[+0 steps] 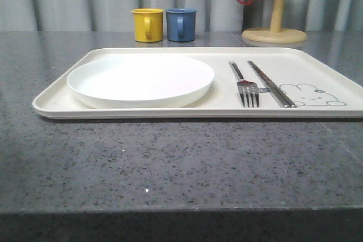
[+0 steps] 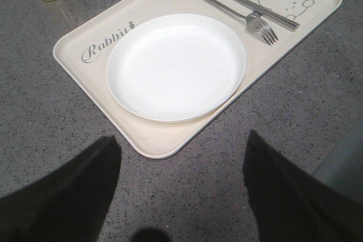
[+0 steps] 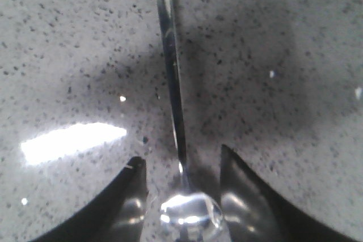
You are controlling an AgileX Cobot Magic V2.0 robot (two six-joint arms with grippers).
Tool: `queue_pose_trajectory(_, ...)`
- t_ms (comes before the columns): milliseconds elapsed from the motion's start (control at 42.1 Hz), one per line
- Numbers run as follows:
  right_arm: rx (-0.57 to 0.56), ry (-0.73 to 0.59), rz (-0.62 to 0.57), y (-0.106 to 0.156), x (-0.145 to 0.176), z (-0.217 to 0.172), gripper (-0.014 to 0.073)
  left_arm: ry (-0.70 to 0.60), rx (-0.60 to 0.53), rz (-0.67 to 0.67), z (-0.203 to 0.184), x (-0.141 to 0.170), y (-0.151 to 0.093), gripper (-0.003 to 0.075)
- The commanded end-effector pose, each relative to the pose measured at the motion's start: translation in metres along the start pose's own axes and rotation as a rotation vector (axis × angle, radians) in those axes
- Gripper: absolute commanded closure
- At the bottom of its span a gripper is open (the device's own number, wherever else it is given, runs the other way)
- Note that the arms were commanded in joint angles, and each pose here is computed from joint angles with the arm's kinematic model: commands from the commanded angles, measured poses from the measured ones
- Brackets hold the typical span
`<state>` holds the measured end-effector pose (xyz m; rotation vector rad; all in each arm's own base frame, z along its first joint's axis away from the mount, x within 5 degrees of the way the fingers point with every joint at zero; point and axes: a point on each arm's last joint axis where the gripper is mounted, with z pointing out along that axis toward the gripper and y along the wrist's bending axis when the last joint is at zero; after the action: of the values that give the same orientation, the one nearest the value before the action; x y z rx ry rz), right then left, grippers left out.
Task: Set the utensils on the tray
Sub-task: 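Grasp the silver spoon with the right gripper, then lower the spoon onto the tray beside the chopsticks and release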
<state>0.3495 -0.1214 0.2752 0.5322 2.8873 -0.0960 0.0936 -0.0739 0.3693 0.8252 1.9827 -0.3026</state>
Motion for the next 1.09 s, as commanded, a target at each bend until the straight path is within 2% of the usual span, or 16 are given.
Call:
queue_pose_trajectory(0, -0.006, -0.086, -0.009, -0.002, -0.006, -0.017, 0.0252, -0.095, 0.000, -0.010, -0.005, -0.013, 0.000, 0.0259)
queue_pose_trajectory(95, -0.005, -0.071, -0.010, -0.002, -0.007, -0.011, 0.0268, -0.095, 0.000, -0.010, -0.005, -0.013, 0.000, 0.0259)
queue_pose_trajectory(166, -0.006, -0.062, -0.010, -0.002, -0.008, -0.007, 0.0324, -0.095, 0.000, -0.010, -0.005, -0.013, 0.000, 0.0259)
queue_pose_trajectory(332, -0.023, -0.072, -0.003, 0.000, -0.008, -0.009, 0.0559, -0.095, 0.000, -0.010, -0.005, -0.013, 0.000, 0.0259)
queue_pose_trajectory(475, -0.046, -0.094, 0.001, 0.003, -0.008, -0.020, 0.0684, -0.095, 0.000, -0.010, -0.005, -0.013, 0.000, 0.0259)
queue_pose_trajectory(641, -0.123, -0.169, -0.080, 0.031, 0.000, -0.056, 0.0703, -0.095, 0.000, -0.010, -0.005, -0.013, 0.000, 0.0259)
queue_pose_trajectory(831, -0.259, -0.221, -0.198, 0.083, 0.024, -0.093, 0.0703, -0.095, 0.000, -0.010, -0.005, -0.013, 0.000, 0.0259)
queue_pose_trajectory(1068, -0.421, -0.144, -0.310, 0.143, 0.050, -0.090, 0.0703, -0.095, 0.000, -0.010, -0.005, -0.013, 0.000, 0.0259)
